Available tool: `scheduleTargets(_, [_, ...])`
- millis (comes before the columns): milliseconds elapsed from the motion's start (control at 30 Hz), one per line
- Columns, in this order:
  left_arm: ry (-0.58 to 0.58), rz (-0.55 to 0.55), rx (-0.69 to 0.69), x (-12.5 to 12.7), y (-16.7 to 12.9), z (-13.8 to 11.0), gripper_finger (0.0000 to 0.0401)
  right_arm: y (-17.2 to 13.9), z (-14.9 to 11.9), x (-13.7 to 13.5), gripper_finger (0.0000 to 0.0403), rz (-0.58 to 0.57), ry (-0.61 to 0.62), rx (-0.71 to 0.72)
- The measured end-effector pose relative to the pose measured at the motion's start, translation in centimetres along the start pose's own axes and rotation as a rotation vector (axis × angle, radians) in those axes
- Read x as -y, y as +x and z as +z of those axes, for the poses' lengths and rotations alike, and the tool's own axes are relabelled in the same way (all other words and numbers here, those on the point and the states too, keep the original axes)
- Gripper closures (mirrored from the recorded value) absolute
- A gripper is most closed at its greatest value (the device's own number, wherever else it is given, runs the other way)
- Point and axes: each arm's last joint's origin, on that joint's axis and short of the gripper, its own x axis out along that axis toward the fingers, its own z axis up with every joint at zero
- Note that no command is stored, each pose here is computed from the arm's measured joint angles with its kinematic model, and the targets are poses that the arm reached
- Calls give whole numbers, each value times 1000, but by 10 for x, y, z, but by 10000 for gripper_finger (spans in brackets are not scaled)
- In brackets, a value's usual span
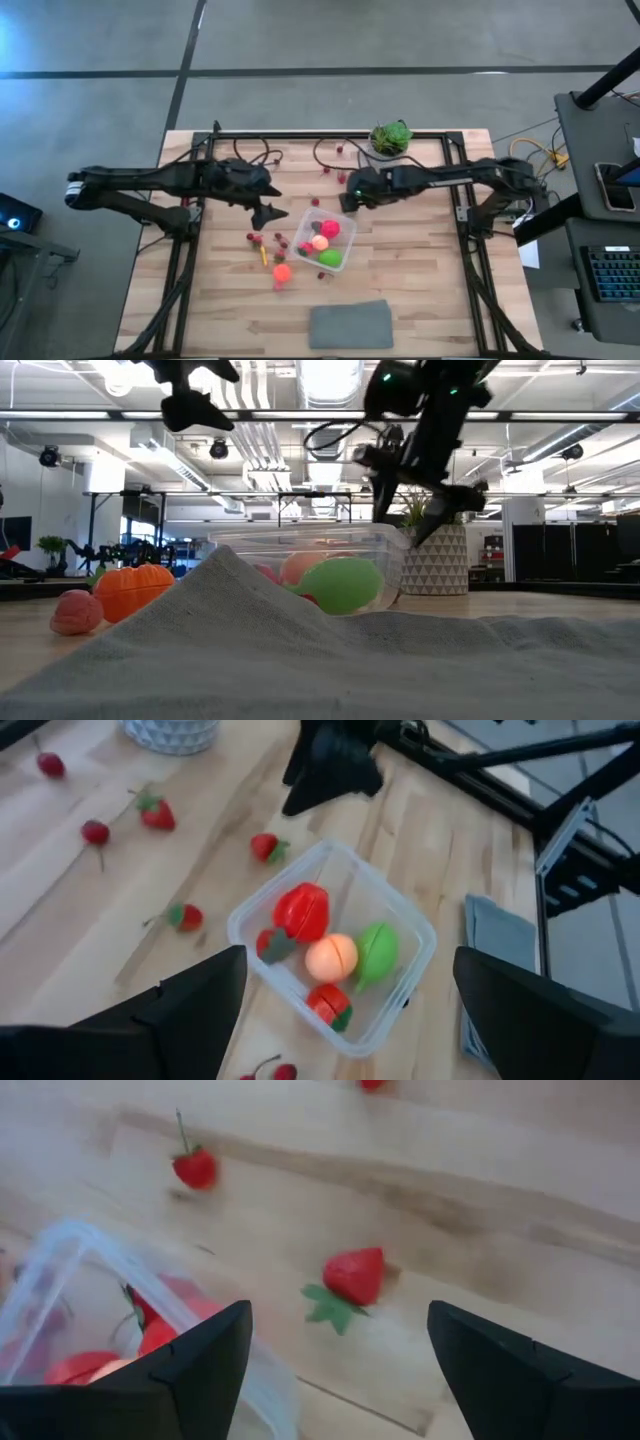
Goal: Pick and placing Produce into tupperware
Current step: Put the red strawberry into the transparent container
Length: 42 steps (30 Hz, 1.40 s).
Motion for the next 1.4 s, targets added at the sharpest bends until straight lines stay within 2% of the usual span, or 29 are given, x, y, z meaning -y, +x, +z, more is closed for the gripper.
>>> scheduleTargets(233, [-1,17,2,-1,-2,-2,60,36,8,-11,110,-51,-36,-117])
scheduleTargets(400, [4,20,-19,0,3,-3,60,54,11,-7,111,-84,-27,-168])
scheduleTargets(600, [12,17,-34,2,8,-5,60,63,13,-2,117,-110,-19,-178])
scheduleTargets(967, [13,28,-57,1,15,-6,60,81,13,1,153,-144,-29,-191])
scheduleTargets(1400, [13,31,-61,1,17,-6,60,77,21,-6,194,-115,-79,-143])
